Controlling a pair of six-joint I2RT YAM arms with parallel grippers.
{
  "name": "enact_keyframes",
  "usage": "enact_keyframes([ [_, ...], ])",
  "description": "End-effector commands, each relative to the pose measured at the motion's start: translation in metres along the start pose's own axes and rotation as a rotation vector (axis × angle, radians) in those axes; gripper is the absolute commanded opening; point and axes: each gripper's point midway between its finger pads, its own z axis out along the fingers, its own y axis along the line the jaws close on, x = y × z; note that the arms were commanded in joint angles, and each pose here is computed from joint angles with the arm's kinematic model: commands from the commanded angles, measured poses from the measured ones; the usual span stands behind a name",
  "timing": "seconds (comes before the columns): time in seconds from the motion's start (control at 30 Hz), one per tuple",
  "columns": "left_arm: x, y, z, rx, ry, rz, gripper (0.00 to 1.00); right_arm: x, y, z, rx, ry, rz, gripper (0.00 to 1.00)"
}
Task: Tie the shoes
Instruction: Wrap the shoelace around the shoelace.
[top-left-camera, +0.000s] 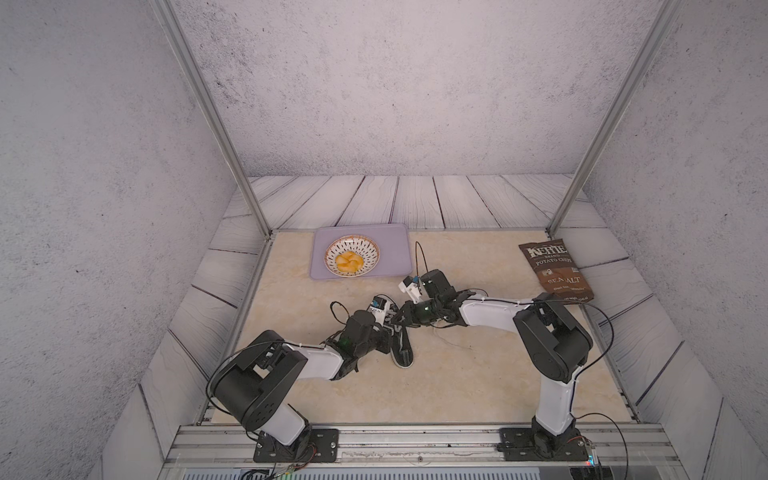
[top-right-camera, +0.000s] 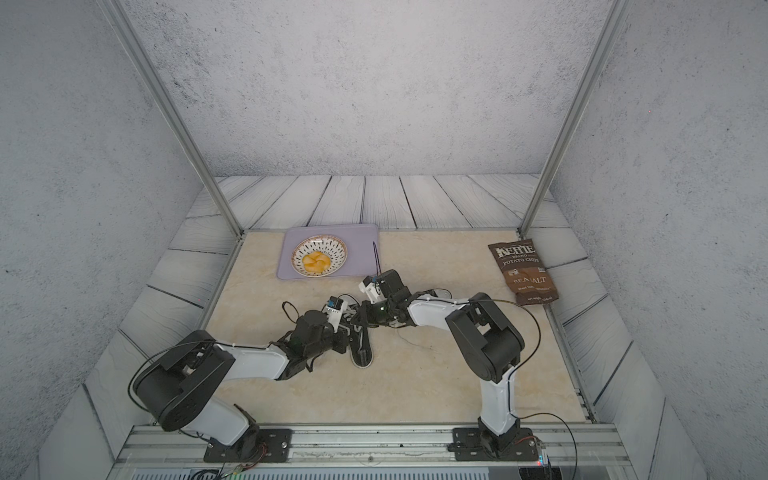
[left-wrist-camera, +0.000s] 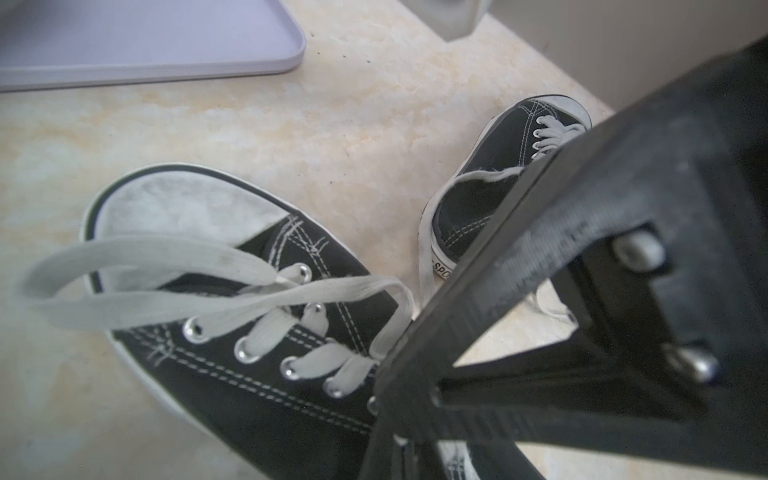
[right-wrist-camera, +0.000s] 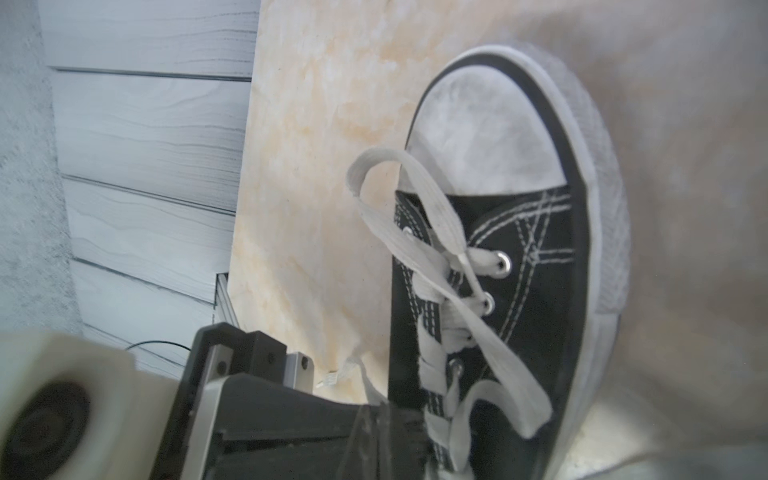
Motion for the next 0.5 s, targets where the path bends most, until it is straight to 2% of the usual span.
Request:
enact_keyframes([
  [0.0,-0.012,-0.001,-0.003,-0.014,-0.035,-0.027,0.02,0.005,0.000,0.001,-0.002,0.013,-0.006,0.00],
  [0.03,-0.013,0.000,-0.006,-0.022,-0.037,-0.033,0.08,0.004,0.000,-0.001,0.004,0.008,-0.012,0.00],
  [0.1,-0.013,0.004,-0.012,-0.055,-0.026,-0.048,0.31,0.002,0.000,-0.006,0.024,-0.012,-0.028,0.00],
  [0.17,-0.012,0.013,-0.022,-0.113,-0.020,-0.063,0.43,0.000,0.001,-0.011,0.042,-0.031,-0.045,0.00],
  [0.3,-0.015,0.034,-0.048,-0.222,-0.014,-0.103,0.48,-0.005,-0.001,-0.019,0.091,-0.061,-0.084,0.00],
  [0.47,-0.038,0.054,-0.063,-0.288,0.005,-0.167,0.48,-0.007,-0.005,-0.022,0.137,-0.071,-0.114,0.00],
])
